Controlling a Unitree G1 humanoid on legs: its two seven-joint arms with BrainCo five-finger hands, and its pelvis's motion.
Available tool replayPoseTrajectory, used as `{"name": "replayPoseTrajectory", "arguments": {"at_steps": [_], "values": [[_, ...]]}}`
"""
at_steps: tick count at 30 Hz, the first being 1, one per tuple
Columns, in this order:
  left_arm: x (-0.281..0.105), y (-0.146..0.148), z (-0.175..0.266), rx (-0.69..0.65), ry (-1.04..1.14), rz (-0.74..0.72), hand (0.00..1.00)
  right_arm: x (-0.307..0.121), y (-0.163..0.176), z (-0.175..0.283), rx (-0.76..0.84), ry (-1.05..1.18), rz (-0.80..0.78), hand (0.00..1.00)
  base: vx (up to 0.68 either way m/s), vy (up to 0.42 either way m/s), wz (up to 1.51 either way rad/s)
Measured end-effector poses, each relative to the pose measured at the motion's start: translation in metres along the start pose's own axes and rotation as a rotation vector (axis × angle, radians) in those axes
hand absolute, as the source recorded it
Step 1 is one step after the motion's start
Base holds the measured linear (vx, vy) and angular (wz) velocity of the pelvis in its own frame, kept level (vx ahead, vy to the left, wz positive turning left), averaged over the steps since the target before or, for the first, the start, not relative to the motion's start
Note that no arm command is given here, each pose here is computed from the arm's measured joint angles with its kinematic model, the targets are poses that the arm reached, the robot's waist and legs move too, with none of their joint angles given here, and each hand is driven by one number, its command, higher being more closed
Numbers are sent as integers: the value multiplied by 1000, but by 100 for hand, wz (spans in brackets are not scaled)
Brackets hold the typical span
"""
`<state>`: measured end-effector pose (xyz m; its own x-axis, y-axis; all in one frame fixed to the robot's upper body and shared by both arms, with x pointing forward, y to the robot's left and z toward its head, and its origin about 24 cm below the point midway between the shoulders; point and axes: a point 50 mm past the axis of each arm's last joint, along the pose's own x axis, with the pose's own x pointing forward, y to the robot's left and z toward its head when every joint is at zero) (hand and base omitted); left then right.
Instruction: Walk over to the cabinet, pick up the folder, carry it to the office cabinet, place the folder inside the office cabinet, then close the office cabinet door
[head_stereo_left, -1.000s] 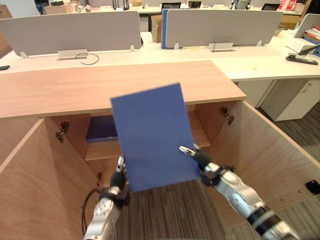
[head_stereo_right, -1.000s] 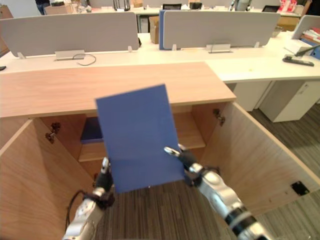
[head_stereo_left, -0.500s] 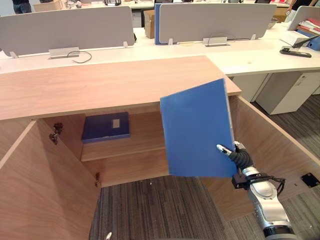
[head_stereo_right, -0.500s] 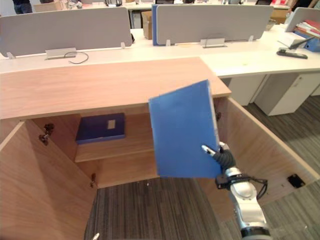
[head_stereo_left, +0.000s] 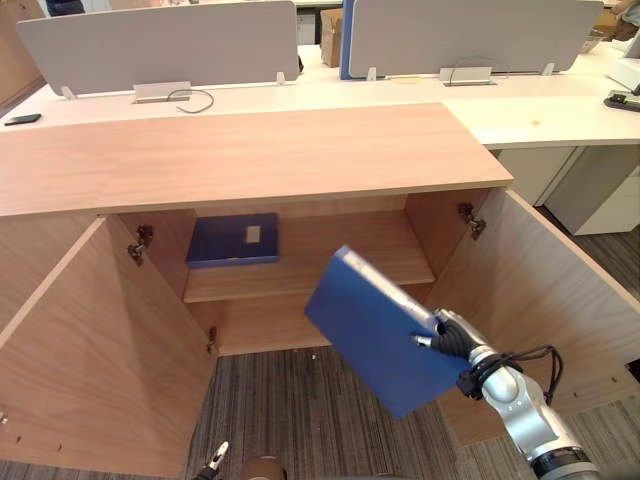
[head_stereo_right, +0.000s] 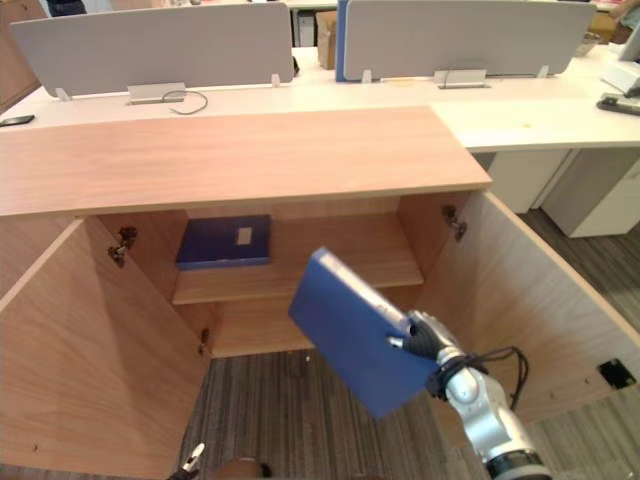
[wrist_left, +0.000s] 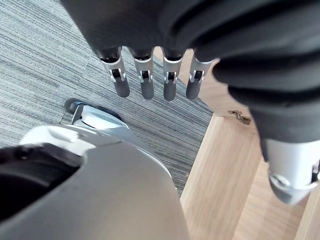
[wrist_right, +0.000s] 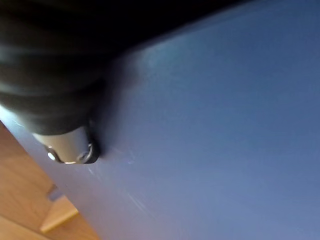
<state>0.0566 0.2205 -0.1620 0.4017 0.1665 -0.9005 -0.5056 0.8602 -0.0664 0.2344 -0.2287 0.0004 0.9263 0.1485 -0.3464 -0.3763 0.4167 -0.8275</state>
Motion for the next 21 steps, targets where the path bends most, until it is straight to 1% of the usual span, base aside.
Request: {"name": "replayPoseTrajectory", "arguments": {"at_steps": [3, 5, 8, 9, 12, 14, 17, 19, 21], "values": [[0, -1, -3, 20, 11, 1, 0, 6, 9, -3, -93, 17, 54, 100, 11, 24, -23], [0, -1, -3, 40, 14, 4, 0, 10, 15, -5, -124, 33, 85, 100, 44, 84, -16], [0, -6, -7, 67, 27, 3, 0, 18, 17, -4, -119, 51, 97, 100, 119, 206, -26], [0, -5, -6, 78, 26, 10, 0, 19, 25, -2, -101, 53, 109, 100, 175, 241, -20], [2, -7, -2, 108, 17, 10, 0, 23, 23, 0, -86, 52, 104, 100, 178, 196, 1], [3, -8, 2, 144, 9, 11, 0, 28, 27, -2, -46, 83, 115, 100, 241, 189, 9], [4, -12, 9, 193, -10, -5, 0, 38, 32, 4, -15, 100, 132, 100, 183, 110, -4], [5, -15, 11, 205, -22, -8, 0, 43, 35, 9, -13, 93, 145, 100, 91, 49, -21], [5, -23, 19, 213, -63, -26, 0, 47, 39, 14, -1, 95, 156, 100, 120, 81, -29]]}}
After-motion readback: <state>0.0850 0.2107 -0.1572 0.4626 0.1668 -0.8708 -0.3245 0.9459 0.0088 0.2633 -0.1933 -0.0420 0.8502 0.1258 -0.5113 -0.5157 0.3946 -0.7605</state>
